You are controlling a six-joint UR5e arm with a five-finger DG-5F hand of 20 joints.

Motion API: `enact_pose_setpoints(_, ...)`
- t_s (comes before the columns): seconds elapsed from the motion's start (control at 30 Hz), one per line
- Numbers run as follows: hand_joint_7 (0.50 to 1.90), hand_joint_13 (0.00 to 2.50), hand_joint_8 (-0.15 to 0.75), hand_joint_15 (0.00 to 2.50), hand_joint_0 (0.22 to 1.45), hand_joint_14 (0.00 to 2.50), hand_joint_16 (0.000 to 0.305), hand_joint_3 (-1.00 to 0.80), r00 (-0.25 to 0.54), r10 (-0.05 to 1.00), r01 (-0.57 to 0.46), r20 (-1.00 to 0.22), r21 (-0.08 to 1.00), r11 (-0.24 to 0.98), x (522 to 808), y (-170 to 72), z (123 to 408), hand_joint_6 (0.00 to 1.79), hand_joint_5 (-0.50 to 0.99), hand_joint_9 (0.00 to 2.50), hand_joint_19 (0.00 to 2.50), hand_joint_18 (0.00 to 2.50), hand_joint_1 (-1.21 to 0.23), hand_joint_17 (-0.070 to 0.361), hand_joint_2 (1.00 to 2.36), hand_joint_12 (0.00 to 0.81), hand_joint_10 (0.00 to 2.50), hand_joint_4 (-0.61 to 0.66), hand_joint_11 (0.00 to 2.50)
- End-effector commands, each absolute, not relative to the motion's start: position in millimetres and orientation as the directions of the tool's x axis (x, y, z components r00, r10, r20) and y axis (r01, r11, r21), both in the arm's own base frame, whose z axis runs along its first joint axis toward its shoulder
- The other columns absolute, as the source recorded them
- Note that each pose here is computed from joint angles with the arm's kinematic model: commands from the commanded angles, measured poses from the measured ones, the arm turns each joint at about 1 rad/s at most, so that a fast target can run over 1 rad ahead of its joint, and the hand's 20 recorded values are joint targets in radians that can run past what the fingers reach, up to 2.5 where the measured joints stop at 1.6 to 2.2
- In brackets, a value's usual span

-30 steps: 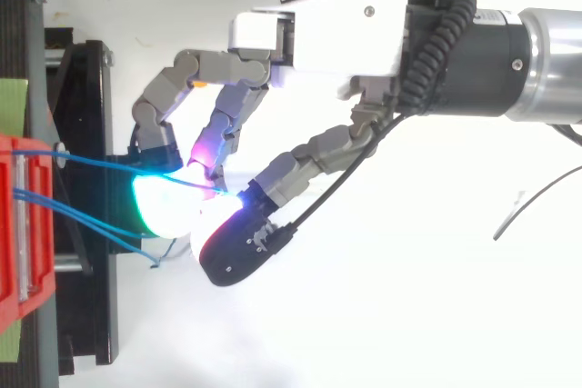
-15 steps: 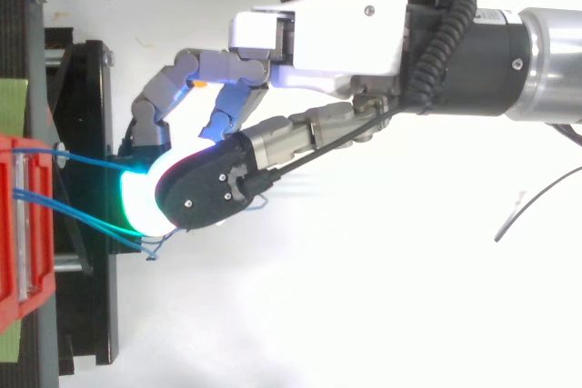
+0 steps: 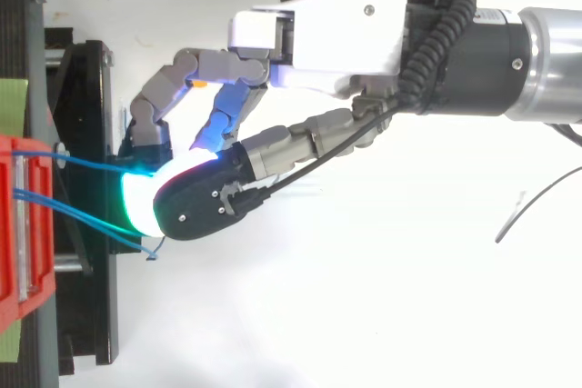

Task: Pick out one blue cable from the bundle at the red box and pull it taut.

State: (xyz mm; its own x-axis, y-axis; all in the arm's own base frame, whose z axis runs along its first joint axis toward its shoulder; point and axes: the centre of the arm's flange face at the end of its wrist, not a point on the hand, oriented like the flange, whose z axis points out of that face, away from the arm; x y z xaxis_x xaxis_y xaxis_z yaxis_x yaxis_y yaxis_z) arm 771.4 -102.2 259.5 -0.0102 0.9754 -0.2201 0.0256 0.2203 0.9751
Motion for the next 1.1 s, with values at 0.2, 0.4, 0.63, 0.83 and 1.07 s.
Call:
enact_pose_setpoints(0.2,0.77,0.94,0.252,0.76,0.53,0.03,0.054,-0.50,-0.013,0.975,0.030,-0.220,0.975,0.220,770.6,-103.0,259.7,0.93,-0.15,1.06,0.76,0.73,-0.48,0.123,1.00,0.353,0.03,0.03,0.88)
enact_pose_setpoints(0.4,0.77,0.93,0.244,0.76,0.54,0.03,0.053,-0.50,-0.012,0.976,0.032,-0.219,0.975,0.219,770.4,-105.2,258.5,0.88,-0.14,1.07,0.77,0.70,-0.25,0.120,1.00,0.354,0.03,0.02,0.87)
enact_pose_setpoints(0.63,0.82,0.93,0.240,0.75,0.59,0.03,0.051,-0.42,-0.014,0.976,0.053,-0.219,0.974,0.220,767.9,-105.6,257.5,0.87,-0.14,1.07,0.77,0.69,-0.36,0.115,1.01,0.347,0.03,0.02,0.87)
enact_pose_setpoints(0.83,0.84,0.93,0.243,0.76,0.58,0.03,0.052,-0.32,-0.014,0.973,0.064,-0.232,0.971,0.232,765.9,-107.0,258.6,0.88,-0.14,1.09,0.76,0.70,-0.50,0.116,1.01,0.348,0.03,0.02,0.88)
enact_pose_setpoints(1.07,0.86,0.93,0.244,0.76,0.57,0.03,0.052,-0.26,-0.013,0.969,0.065,-0.245,0.967,0.246,764.1,-107.2,264.7,0.90,-0.14,1.09,0.76,0.70,-0.55,0.117,1.02,0.346,0.03,0.02,0.87)
